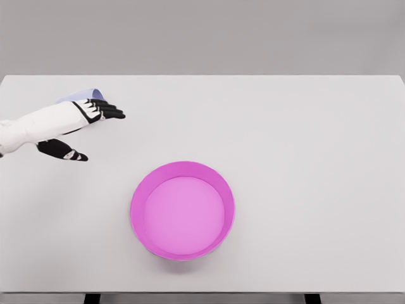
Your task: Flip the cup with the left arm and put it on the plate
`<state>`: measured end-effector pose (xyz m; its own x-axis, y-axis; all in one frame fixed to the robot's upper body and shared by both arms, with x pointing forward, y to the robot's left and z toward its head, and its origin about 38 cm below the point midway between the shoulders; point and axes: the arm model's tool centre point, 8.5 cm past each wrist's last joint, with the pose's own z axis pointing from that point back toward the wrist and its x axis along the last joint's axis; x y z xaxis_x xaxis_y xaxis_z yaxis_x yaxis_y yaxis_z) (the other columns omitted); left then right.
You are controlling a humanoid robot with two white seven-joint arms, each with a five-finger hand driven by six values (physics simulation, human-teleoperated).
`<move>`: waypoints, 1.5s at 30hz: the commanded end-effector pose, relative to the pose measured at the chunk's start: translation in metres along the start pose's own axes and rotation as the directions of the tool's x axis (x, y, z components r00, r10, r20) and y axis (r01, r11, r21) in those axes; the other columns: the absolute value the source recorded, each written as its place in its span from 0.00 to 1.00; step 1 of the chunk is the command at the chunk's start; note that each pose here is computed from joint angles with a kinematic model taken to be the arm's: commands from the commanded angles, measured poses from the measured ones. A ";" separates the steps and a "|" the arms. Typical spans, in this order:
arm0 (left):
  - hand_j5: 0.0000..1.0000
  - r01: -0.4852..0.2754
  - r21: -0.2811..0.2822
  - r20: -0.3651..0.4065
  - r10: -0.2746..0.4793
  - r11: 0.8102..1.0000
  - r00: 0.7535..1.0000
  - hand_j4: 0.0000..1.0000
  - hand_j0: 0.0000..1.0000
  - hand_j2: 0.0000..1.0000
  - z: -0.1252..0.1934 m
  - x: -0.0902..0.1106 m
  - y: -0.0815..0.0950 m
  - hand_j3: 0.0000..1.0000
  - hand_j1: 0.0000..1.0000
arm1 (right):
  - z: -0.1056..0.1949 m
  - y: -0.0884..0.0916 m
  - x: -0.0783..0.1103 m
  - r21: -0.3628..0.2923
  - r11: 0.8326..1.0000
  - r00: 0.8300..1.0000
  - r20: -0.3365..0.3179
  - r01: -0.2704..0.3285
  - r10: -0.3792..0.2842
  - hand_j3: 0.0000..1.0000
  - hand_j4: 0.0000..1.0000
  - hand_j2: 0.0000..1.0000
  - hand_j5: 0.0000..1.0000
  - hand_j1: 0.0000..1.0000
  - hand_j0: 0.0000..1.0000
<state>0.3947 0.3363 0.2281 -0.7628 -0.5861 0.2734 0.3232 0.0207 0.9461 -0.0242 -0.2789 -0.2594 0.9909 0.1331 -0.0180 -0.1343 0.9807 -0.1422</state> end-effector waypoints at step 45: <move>1.00 -0.288 0.092 -0.339 0.302 0.953 0.891 1.00 1.00 1.00 -0.044 -0.119 -0.004 1.00 1.00 | 0.000 0.000 -0.002 0.000 1.000 1.000 -0.003 0.001 -0.001 1.00 1.00 1.00 1.00 1.00 1.00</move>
<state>0.5070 0.3714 0.1902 -0.4061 -0.7915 0.4568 0.4689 0.2487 0.8475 -0.0260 -0.2789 -0.2593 0.9911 0.1315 -0.0203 -0.1331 0.9809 -0.1420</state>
